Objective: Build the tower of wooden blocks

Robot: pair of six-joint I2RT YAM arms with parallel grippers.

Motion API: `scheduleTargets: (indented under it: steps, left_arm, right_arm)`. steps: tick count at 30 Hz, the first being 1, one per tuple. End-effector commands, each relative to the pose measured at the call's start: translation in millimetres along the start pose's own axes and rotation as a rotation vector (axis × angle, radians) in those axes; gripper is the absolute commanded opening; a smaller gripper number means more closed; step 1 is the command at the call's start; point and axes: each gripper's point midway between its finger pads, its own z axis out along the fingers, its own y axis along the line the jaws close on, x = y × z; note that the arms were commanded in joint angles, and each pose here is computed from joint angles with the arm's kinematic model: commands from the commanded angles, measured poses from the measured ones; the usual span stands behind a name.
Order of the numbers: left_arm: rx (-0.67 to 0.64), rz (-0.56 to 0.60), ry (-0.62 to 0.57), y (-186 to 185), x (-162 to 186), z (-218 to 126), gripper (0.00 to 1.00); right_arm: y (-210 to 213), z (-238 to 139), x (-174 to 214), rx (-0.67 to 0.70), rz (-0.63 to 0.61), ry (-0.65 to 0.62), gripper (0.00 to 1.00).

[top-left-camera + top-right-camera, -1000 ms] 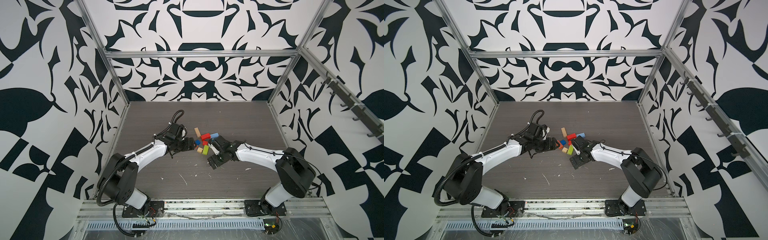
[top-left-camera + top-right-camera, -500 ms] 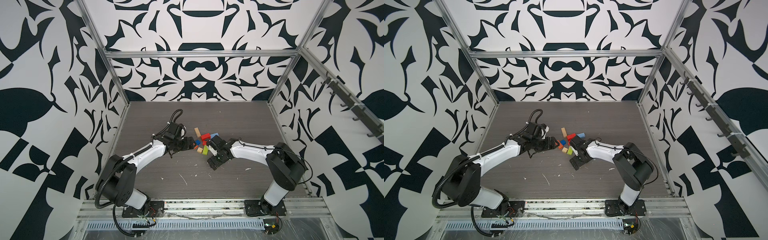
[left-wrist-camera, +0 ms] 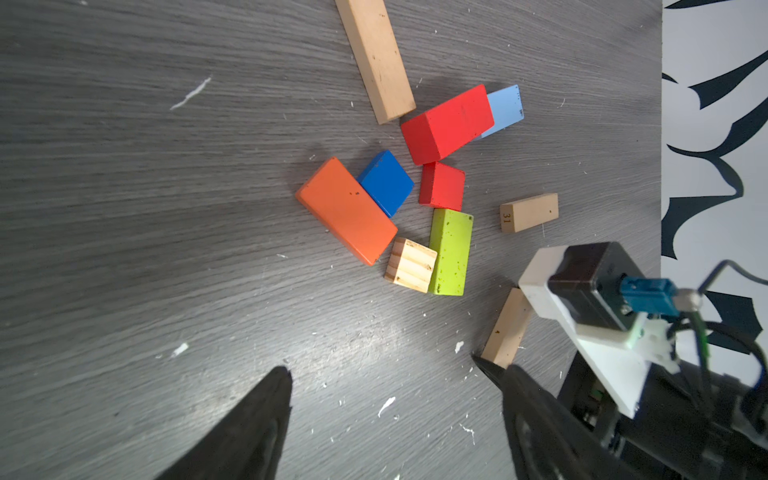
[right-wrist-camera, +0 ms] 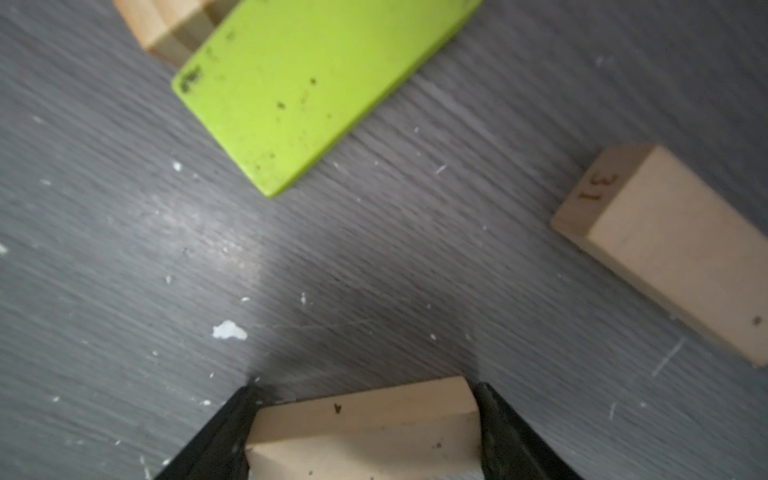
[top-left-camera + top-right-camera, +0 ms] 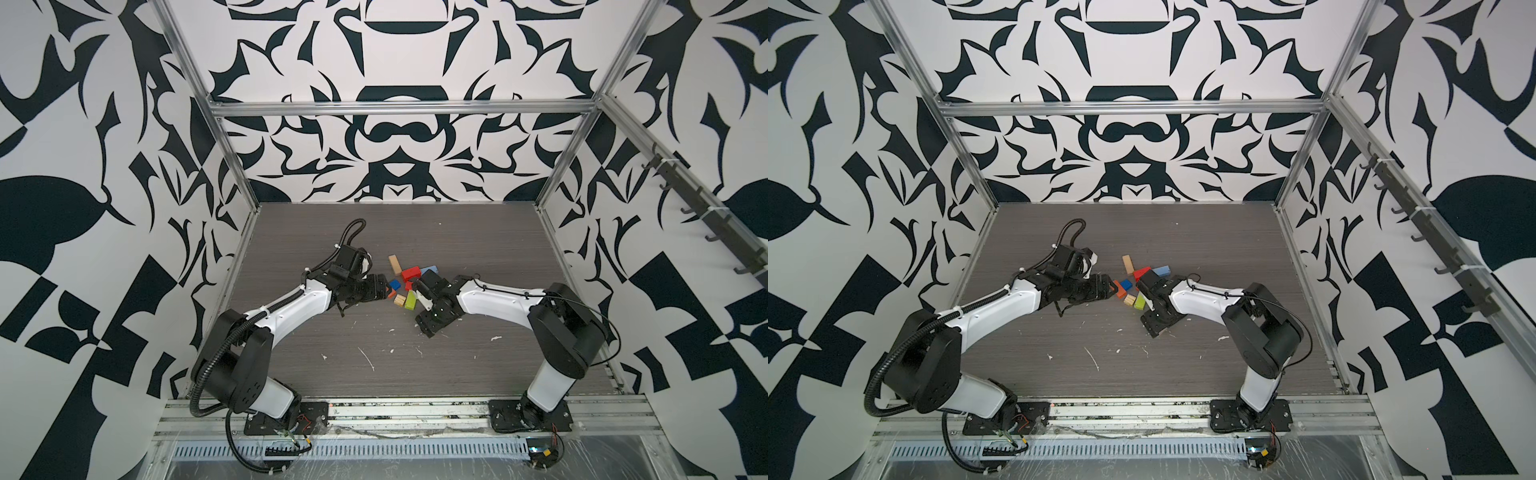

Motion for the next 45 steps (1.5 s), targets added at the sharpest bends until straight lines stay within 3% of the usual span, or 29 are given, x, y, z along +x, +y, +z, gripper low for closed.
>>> scheduleTargets:
  steps: [1, 9, 14, 27, 36, 45]
  left_arm:
    - [-0.019, -0.004, 0.011, 4, 3, -2, 0.82]
    - [-0.028, -0.003, 0.012, 5, 3, -4, 0.82]
    - [-0.035, -0.003, 0.008, 7, 4, -5, 0.82]
    - [-0.033, -0.004, 0.026, 7, 6, -1, 0.82]
    - [-0.029, -0.010, 0.032, 8, 9, -1, 0.81]
    - [-0.029, -0.011, 0.035, 8, 8, 1, 0.81]
  right_arm:
    - [-13, -9, -5, 0.078, 0.066, -0.026, 0.71]
    - [-35, -23, -22, 0.079, 0.289, -0.130, 0.69]
    - [-47, -18, -20, 0.085, 0.381, -0.114, 0.69]
    - [-49, -8, -6, 0.103, 0.414, -0.051, 0.79]
    - [-40, -7, -3, 0.048, 0.367, -0.033, 0.99]
    - [-43, -3, 12, 0.068, 0.380, -0.002, 0.98]
